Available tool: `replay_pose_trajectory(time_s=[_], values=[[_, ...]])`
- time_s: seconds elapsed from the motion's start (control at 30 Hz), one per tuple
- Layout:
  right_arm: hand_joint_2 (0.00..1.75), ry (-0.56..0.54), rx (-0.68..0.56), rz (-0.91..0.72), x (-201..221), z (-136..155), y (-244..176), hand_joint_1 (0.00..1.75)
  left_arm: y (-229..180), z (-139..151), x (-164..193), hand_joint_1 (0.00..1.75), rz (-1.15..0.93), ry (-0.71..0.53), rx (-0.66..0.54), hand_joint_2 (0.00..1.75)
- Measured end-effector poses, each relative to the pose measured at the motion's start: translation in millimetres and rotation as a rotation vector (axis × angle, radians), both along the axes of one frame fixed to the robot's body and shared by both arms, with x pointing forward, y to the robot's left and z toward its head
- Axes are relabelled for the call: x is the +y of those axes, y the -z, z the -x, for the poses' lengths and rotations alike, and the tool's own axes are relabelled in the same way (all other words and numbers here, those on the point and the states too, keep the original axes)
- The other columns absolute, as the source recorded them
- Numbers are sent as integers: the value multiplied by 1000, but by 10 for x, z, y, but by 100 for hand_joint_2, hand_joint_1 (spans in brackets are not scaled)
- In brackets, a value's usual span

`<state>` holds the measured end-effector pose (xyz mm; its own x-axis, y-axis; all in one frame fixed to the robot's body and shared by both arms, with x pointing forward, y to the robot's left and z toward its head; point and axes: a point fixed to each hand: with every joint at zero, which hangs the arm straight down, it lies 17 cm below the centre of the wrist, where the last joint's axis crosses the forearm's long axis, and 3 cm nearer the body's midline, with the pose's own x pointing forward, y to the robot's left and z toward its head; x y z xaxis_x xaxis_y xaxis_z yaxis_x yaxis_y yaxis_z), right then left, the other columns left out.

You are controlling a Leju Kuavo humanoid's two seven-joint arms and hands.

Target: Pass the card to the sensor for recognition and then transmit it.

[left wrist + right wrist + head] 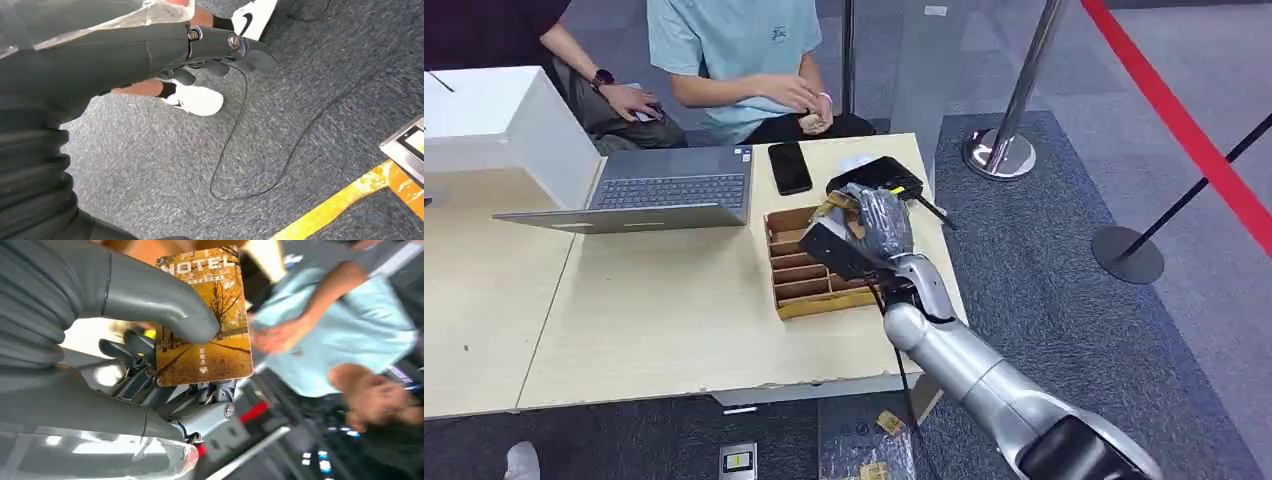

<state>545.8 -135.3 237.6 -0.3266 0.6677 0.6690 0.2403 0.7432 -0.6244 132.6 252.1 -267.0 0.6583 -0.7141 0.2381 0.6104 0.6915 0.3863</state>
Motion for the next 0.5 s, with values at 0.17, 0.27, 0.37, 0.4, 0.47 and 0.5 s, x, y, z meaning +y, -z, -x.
replay_pose_trajectory(time_s=[0.17,0.27,0.37,0.4,0.47,0.5], values=[[175,72,71,-13,-410,74,406,175,1,3,15,0,-1,-15,-1,175],[175,117,112,-27,-675,158,662,175,2,10,28,0,-2,-26,1,175],[175,157,154,-37,-921,267,927,175,2,10,43,0,-6,-33,-2,175],[175,170,166,-38,-996,306,1009,175,1,7,49,0,-7,-35,-3,175],[175,190,185,-43,-1109,364,1126,175,1,6,52,0,-7,-39,-3,175],[175,201,195,-49,-1165,388,1176,175,0,4,56,0,-7,-43,-4,175]])
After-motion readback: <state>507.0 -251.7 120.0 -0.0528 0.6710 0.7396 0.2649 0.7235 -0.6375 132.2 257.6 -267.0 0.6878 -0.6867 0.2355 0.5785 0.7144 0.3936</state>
